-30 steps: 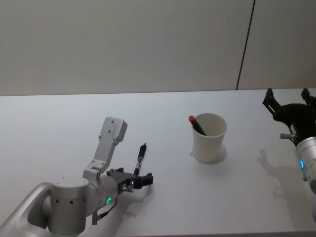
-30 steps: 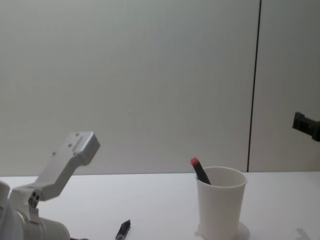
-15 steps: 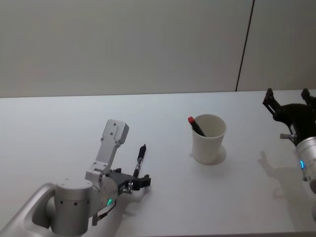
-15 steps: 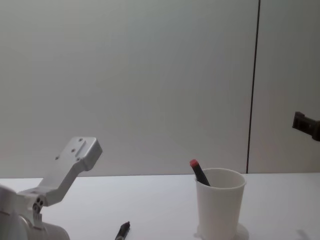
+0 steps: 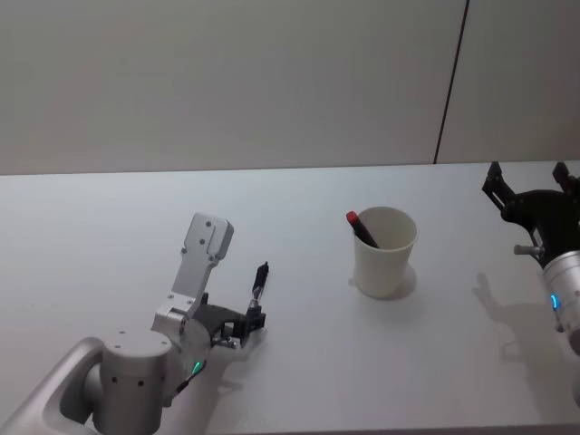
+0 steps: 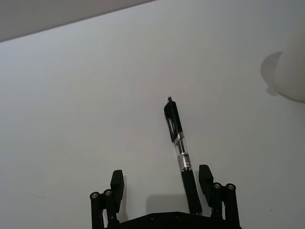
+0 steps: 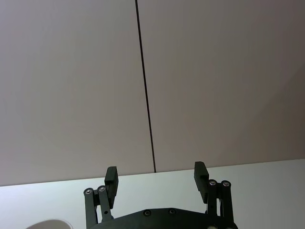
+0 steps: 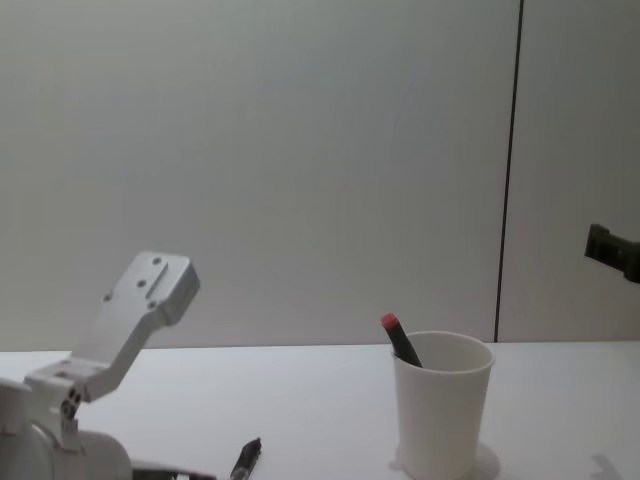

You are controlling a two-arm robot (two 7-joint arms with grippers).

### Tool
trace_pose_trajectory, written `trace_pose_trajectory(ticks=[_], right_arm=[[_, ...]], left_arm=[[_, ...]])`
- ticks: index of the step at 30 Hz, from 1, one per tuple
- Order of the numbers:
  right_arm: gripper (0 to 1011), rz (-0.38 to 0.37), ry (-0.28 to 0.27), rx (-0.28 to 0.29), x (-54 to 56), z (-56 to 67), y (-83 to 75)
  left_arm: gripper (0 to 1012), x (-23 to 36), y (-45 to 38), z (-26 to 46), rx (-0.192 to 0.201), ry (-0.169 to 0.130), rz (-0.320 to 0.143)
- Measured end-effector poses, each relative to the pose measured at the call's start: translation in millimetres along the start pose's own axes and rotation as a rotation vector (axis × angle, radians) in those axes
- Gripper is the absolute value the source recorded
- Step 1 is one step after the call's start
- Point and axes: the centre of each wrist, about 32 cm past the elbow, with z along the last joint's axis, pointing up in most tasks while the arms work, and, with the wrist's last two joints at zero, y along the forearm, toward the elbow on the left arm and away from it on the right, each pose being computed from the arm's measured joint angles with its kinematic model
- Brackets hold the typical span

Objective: Place the pen into the pen holder.

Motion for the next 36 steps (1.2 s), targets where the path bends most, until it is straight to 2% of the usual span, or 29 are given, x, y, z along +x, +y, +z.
trace_pose_trajectory(ticks=[9, 18, 24, 27, 36], right_arm=[[1002, 0.000, 0.000, 0.000, 0.0, 0.0, 0.0], [1002, 0.000, 0.000, 0.000, 0.0, 0.0, 0.0], [1002, 0.000, 0.000, 0.000, 0.0, 0.0, 0.0], [1002, 0.000, 0.000, 0.000, 0.0, 0.0, 0.0], [1002, 0.000, 0.000, 0.000, 0.0, 0.0, 0.0]], left_arm=[[1004, -3.3, 5.6, 7.7, -0.084, -0.062, 0.028], [1004, -5.4, 8.3, 14.1, -0.125, -0.103, 0.027], [1004, -6.5, 9.1, 18.2, -0.122, -0.121, 0.020], [1004, -7.1, 9.0, 21.2, -0.108, -0.131, 0.008], [1004, -7.9, 7.7, 25.3, -0.071, -0.133, -0.019]])
